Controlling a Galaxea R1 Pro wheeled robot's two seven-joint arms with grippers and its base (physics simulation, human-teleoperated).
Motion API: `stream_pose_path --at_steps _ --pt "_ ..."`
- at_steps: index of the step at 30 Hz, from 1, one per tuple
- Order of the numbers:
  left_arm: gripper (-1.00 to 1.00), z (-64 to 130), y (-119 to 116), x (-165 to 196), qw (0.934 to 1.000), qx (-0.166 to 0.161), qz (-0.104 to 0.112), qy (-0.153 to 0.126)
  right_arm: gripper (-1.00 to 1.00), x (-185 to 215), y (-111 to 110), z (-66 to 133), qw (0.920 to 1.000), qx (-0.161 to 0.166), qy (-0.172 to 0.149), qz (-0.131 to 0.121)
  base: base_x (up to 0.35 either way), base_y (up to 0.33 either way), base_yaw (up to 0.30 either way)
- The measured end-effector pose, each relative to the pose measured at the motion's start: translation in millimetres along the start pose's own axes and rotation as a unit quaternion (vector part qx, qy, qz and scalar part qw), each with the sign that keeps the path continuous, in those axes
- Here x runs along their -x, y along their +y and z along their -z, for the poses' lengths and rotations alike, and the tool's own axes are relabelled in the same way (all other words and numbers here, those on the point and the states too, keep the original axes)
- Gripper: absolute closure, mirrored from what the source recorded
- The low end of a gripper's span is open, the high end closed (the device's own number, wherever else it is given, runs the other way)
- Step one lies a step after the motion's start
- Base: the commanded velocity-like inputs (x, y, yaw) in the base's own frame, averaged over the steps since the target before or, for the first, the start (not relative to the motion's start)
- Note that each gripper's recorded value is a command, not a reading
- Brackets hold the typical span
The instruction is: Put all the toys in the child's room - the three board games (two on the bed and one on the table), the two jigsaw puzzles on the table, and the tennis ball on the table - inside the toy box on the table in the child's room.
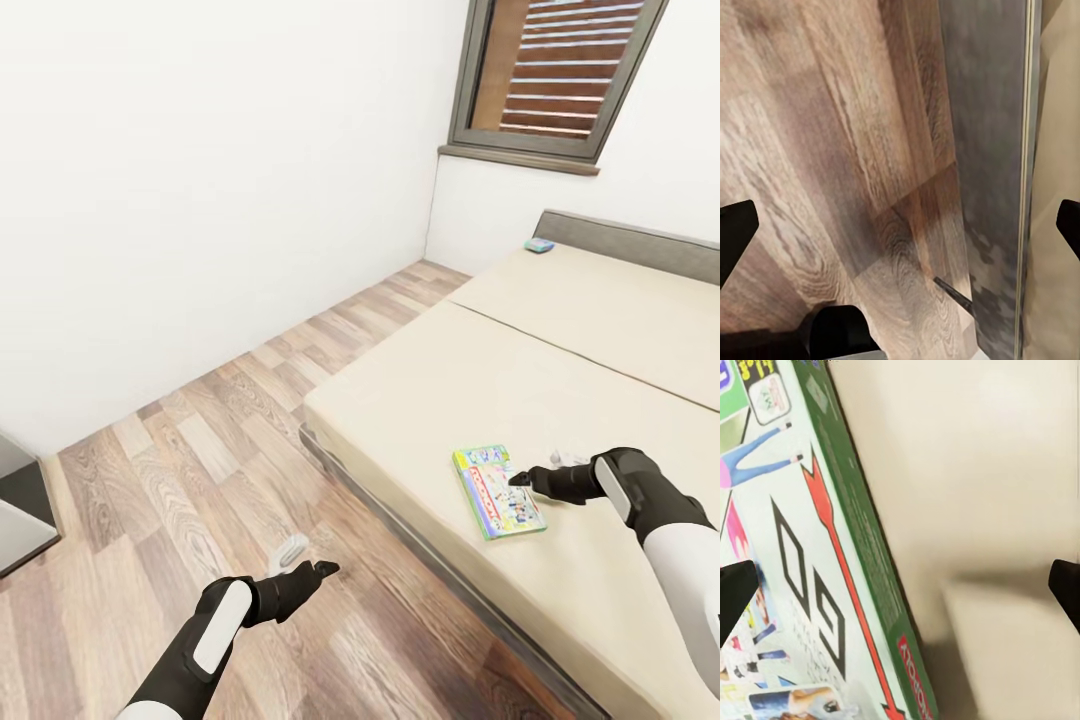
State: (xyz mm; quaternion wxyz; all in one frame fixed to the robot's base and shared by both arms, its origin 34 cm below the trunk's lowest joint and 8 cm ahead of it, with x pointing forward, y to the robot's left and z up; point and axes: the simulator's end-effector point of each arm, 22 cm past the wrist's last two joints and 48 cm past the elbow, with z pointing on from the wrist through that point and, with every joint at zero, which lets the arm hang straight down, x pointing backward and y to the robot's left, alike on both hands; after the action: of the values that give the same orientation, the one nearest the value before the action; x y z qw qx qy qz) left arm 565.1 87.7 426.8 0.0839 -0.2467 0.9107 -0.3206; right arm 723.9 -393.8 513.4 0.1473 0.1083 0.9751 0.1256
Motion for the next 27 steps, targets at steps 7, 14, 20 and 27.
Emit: stream_pose_path --at_steps 7,14,20,27 --pt "-1.00 -0.7 1 0 1.0000 0.000 0.001 0.001 -1.00 1 -5 1.4 1.0000 -0.001 -0.001 -0.003 0.000 0.000 0.000" --pt "-1.00 -0.6 1 0 1.0000 0.001 0.000 0.001 -1.00 3 -9 3.8 1.0000 -0.007 -0.004 0.002 0.000 0.000 0.080" --pt "-1.00 -0.1 0 0 1.0000 0.001 -0.001 0.000 -1.00 4 -1 5.1 0.9999 0.011 -0.006 0.003 0.000 0.000 0.210" --pt "-1.00 0.7 -1 1 1.0000 0.000 -0.001 -0.001 -1.00 5 7 7.0 0.9996 0.028 -0.007 0.005 0.000 0.000 0.247"
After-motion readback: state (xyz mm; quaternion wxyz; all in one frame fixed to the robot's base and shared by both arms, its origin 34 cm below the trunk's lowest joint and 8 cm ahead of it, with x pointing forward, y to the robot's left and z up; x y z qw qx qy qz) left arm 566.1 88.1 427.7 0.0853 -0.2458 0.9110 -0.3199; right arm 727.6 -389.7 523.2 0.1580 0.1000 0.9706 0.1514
